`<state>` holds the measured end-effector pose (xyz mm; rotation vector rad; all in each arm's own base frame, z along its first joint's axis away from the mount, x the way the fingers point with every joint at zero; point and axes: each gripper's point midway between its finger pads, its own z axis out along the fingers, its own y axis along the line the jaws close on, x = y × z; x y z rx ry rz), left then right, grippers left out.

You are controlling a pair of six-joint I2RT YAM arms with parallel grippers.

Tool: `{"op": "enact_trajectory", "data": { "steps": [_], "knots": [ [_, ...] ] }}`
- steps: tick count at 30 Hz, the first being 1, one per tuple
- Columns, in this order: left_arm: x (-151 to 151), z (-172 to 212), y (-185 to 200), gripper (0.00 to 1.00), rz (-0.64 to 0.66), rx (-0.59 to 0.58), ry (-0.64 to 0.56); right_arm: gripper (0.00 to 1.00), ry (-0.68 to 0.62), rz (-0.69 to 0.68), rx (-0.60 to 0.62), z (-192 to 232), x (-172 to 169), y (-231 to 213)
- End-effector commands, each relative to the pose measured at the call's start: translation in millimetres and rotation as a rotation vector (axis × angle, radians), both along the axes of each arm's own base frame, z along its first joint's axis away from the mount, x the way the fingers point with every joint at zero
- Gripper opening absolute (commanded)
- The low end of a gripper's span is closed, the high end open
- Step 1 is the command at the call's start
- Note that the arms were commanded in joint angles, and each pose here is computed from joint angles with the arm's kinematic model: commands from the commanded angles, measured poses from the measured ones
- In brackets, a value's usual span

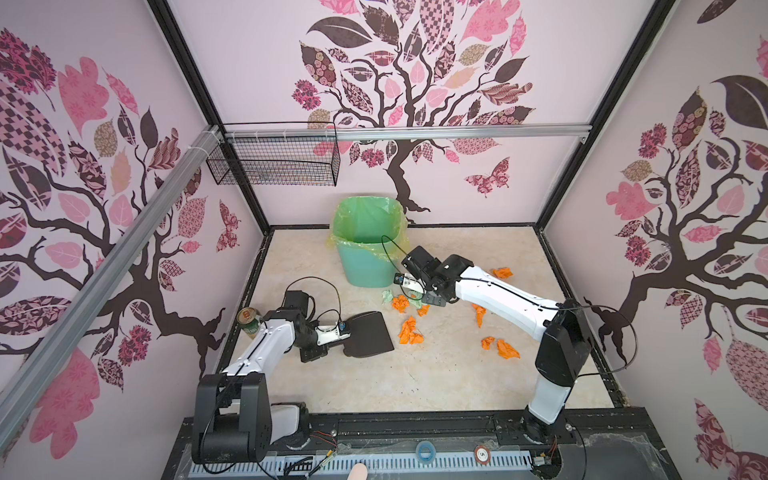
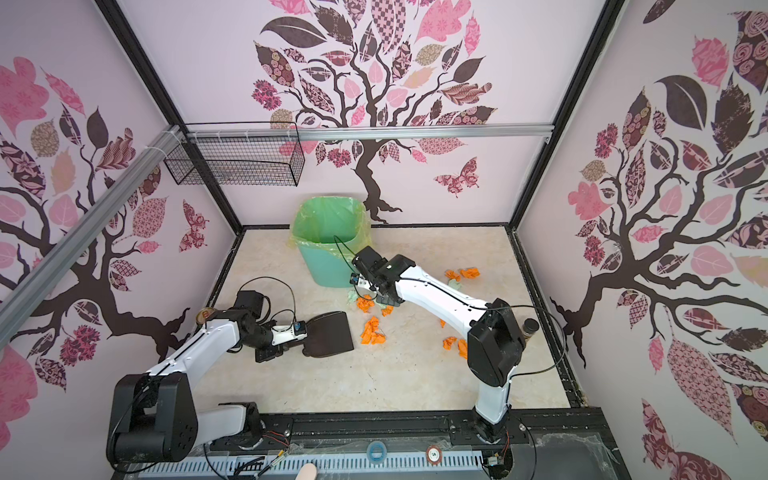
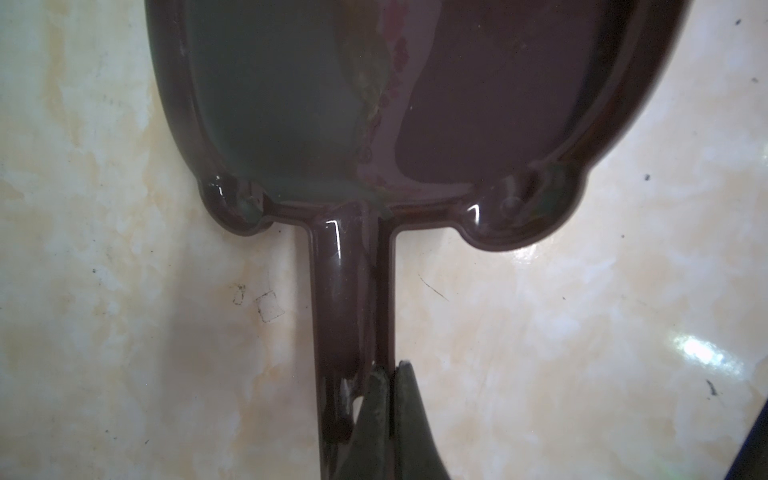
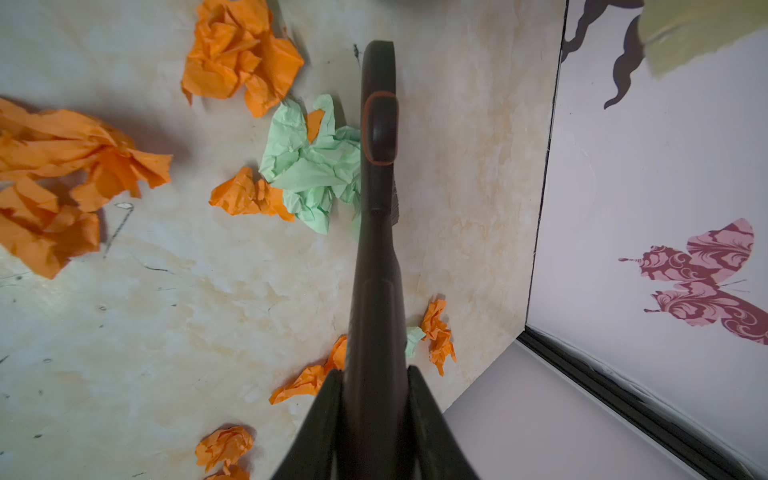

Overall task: Sweep away the paper scraps from the table
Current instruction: 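Swing the brush with the right gripper toward the scraps beside the bin, then sweep scraps with the brush toward the dustpan using the right gripper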

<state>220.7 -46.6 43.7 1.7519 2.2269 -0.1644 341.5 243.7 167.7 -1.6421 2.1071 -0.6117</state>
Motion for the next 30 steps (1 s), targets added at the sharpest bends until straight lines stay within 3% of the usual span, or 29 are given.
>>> {"op": "enact_trajectory", "data": {
  "steps": [1, 5, 14, 30],
  "knots": [
    [-6.1, -2.9, -2.2, 0.0, -0.002, -0.023, 0.016, 0.0, 0.045, -0.02, -0.046, 5.3, -39.2, -6.2],
    [-6.6, -4.5, -1.9, 0.0, -0.001, -0.023, 0.017, 0.0, -0.043, -0.025, -0.09, 28.9, -53.2, 0.4],
    [-7.7, -6.8, -1.6, 0.0, 0.01, -0.031, 0.025, 0.0, -0.331, 0.017, -0.09, 81.9, -18.7, 24.7],
    [-11.9, -11.4, 7.7, 0.0, 0.024, -0.043, 0.04, 0.0, -0.137, 0.199, -0.144, 9.3, -29.9, 83.8]
  ]
}}
